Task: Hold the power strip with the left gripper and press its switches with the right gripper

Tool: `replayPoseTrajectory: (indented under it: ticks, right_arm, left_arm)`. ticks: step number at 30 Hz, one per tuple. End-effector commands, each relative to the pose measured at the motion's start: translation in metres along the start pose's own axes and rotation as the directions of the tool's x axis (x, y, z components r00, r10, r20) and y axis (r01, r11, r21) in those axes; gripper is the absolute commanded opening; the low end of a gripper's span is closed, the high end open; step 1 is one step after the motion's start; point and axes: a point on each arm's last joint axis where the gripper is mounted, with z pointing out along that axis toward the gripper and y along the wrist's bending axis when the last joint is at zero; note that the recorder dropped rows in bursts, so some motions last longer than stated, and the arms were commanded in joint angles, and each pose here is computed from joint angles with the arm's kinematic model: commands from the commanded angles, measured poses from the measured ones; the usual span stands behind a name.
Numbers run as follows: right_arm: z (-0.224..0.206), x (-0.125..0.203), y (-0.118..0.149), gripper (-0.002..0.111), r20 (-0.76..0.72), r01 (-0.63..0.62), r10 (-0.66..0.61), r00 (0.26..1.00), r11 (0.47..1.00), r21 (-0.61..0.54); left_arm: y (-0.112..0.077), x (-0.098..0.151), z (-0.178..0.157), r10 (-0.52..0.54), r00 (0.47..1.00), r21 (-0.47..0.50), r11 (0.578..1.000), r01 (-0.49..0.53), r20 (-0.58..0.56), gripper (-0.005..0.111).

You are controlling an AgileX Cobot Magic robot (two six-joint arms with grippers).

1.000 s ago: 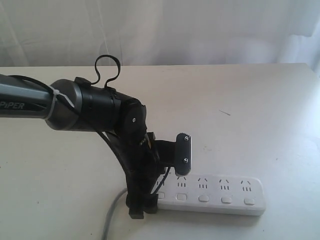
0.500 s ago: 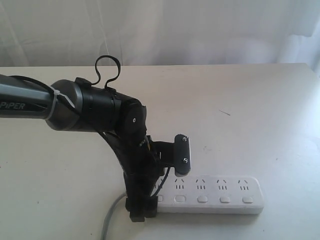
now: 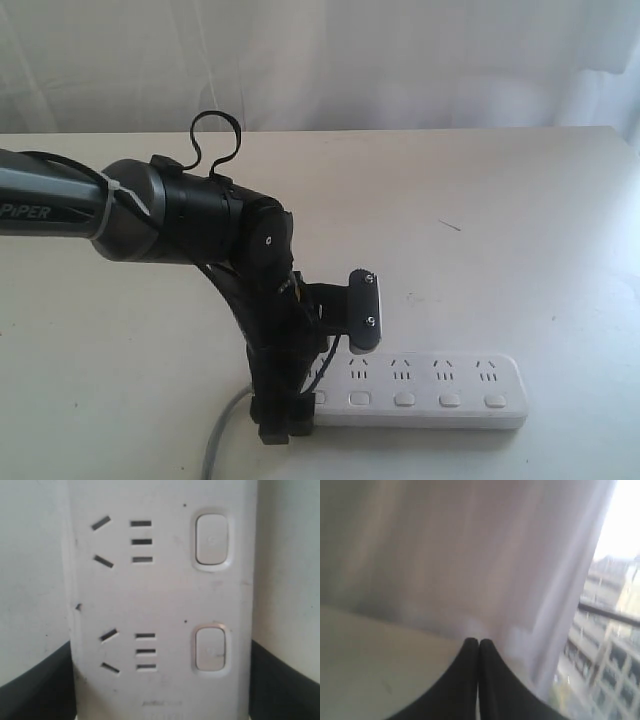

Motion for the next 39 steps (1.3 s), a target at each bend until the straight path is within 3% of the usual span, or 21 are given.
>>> replayPoseTrajectory:
  ticks: [1, 5, 7, 9, 11, 13, 14, 19, 21, 22, 24, 27, 29, 35, 36, 39]
  right_arm:
    - [-0.006, -0.031, 0.002, 0.0, 0.35, 0.019, -0.012, 0.937, 1.0, -0.016]
    - [-0.017, -0.052, 0.003, 0.0, 0.573, -0.003, 0.028, 0.819, 0.999, -0.044]
    - [-0.023, -0.059, 0.004, 0.0, 0.641, -0.103, 0.169, 0.749, 0.985, -0.141]
    - [-0.028, -0.065, 0.004, 0.0, 0.641, -0.261, 0.412, 0.648, 0.91, -0.321]
    - [-0.031, -0.067, 0.005, 0.0, 0.545, -0.408, 0.65, 0.529, 0.759, -0.508]
    - [-0.031, -0.067, 0.004, 0.0, 0.43, -0.508, 0.793, 0.432, 0.608, -0.61]
    - [-0.031, -0.067, 0.004, 0.0, 0.392, -0.535, 0.827, 0.402, 0.56, -0.633]
    - [-0.031, -0.067, 0.004, 0.0, 0.374, -0.543, 0.845, 0.383, 0.533, -0.648]
    - [-0.032, -0.068, 0.005, 0.0, 0.307, -0.566, 0.894, 0.326, 0.445, -0.694]
    - [-0.032, -0.068, 0.005, 0.0, 0.294, -0.572, 0.903, 0.315, 0.427, -0.7]
    - [-0.031, -0.074, 0.008, 0.0, 0.294, -0.552, 0.876, 0.383, 0.472, -0.688]
    - [-0.025, -0.094, 0.017, 0.0, 0.261, -0.449, 0.734, 0.627, 0.615, -0.648]
    - [-0.016, -0.113, 0.021, 0.0, 0.182, -0.406, 0.648, 0.74, 0.646, -0.647]
    - [0.025, -0.149, 0.026, 0.0, -0.06, -0.269, 0.316, 0.947, 0.674, -0.688]
    - [0.034, -0.148, 0.026, 0.0, -0.123, -0.271, 0.261, 0.958, 0.672, -0.689]
    - [0.057, -0.141, 0.031, 0.0, -0.256, -0.358, 0.251, 0.934, 0.609, -0.708]
  left_arm:
    - [-0.009, 0.009, 0.01, -0.006, 0.998, 0.088, 0.996, 0.012, -0.068, 0.0]
    - [-0.01, 0.009, 0.01, -0.002, 0.997, 0.098, 0.995, 0.01, -0.075, 0.0]
    - [-0.01, 0.009, 0.01, 0.003, 0.997, 0.104, 0.995, 0.005, -0.079, 0.0]
    - [-0.011, 0.01, 0.01, 0.006, 0.997, 0.106, 0.994, 0.003, -0.08, 0.0]
    - [-0.011, 0.01, 0.01, 0.009, 0.997, 0.107, 0.994, -0.001, -0.079, 0.0]
    - [-0.011, 0.01, 0.01, 0.013, 0.997, 0.107, 0.994, -0.005, -0.079, 0.0]
    - [-0.011, 0.01, 0.01, 0.013, 0.997, 0.107, 0.994, -0.005, -0.079, 0.0]
    - [-0.011, 0.01, 0.01, 0.018, 0.996, 0.108, 0.994, -0.009, -0.085, 0.0]
    - [-0.011, 0.011, 0.011, 0.018, 0.996, 0.11, 0.994, -0.008, -0.088, 0.0]
    - [-0.011, 0.011, 0.011, 0.018, 0.996, 0.11, 0.994, -0.008, -0.088, 0.0]
    - [-0.011, 0.011, 0.011, 0.018, 0.996, 0.11, 0.994, -0.008, -0.088, 0.0]
    - [-0.011, 0.011, 0.011, 0.018, 0.996, 0.11, 0.994, -0.008, -0.088, 0.0]
    - [-0.011, 0.011, 0.011, 0.018, 0.996, 0.11, 0.994, -0.008, -0.088, 0.0]
    - [-0.011, 0.011, 0.011, 0.018, 0.996, 0.114, 0.993, -0.008, -0.09, 0.0]
    - [-0.012, 0.011, 0.01, 0.019, 0.996, 0.117, 0.993, -0.008, -0.092, 0.0]
    - [-0.012, 0.012, 0.01, 0.024, 0.995, 0.121, 0.993, -0.011, -0.099, 0.0]
